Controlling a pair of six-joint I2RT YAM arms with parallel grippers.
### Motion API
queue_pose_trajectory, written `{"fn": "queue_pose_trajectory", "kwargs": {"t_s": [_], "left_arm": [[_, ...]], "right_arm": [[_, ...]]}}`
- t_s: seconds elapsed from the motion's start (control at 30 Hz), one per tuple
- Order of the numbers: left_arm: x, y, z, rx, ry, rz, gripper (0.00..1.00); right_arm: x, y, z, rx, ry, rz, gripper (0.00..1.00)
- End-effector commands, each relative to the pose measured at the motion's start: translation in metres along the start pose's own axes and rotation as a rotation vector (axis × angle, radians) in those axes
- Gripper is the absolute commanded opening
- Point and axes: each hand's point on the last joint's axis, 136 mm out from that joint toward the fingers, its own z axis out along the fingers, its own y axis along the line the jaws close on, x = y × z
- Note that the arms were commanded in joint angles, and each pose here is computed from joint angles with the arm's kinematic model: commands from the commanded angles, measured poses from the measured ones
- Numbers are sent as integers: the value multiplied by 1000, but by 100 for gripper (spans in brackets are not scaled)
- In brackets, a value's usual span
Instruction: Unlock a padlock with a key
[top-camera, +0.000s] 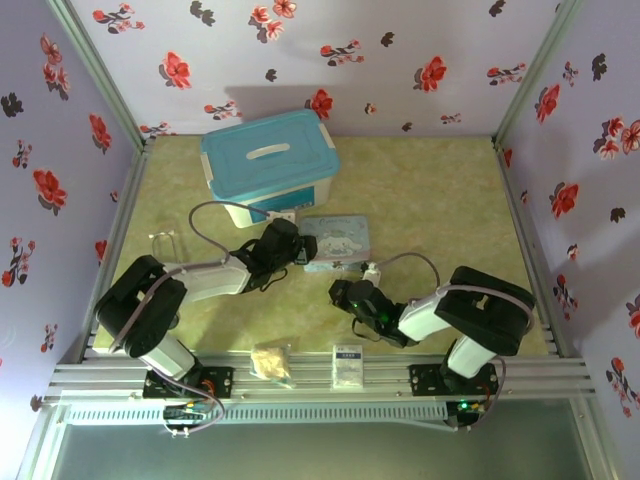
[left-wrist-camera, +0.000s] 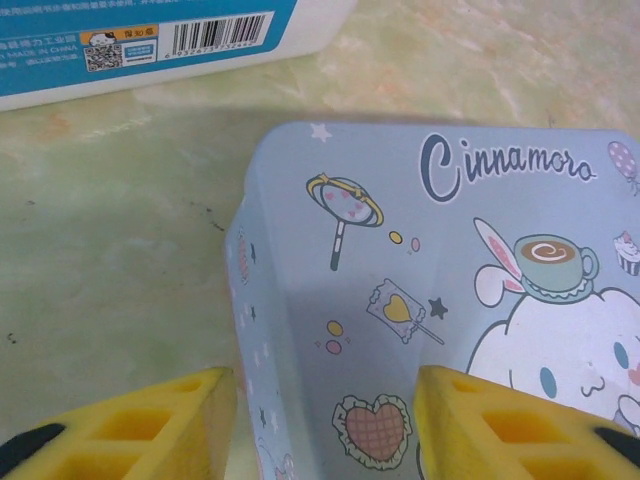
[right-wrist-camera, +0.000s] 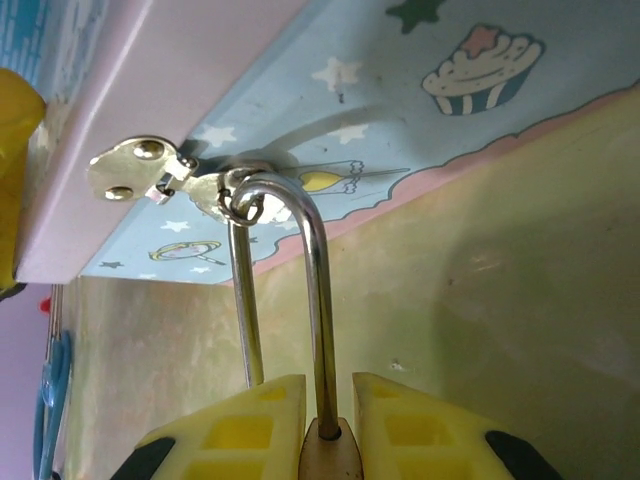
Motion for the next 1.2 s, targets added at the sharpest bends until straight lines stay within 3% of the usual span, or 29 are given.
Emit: {"fn": "queue_pose_trajectory", "kwargs": {"t_s": [0.0,0.37,0.57,0.77,1.03,1.17], "left_arm": [[58,33,5,-95,171,21,49],[57,31,3,-84,170,19,48],[60,34,4,-90,173,11,47],[59,31,5,-83,174,0,48],[8,-13,-14,54,51,-78,72],[15,-14,-3,41,80,-72,72]], "right_arm": [[-23,-13,1,25,-151,74,13],[-38,-10,5,-35,-297,162,11],[-49,-11,-3,8,-355,132,10],[-52,-2,-3,6,-352,106,10],[-46,2,-4,3,-347,77,9],[-43,4,2,-14,-325,81,9]]}}
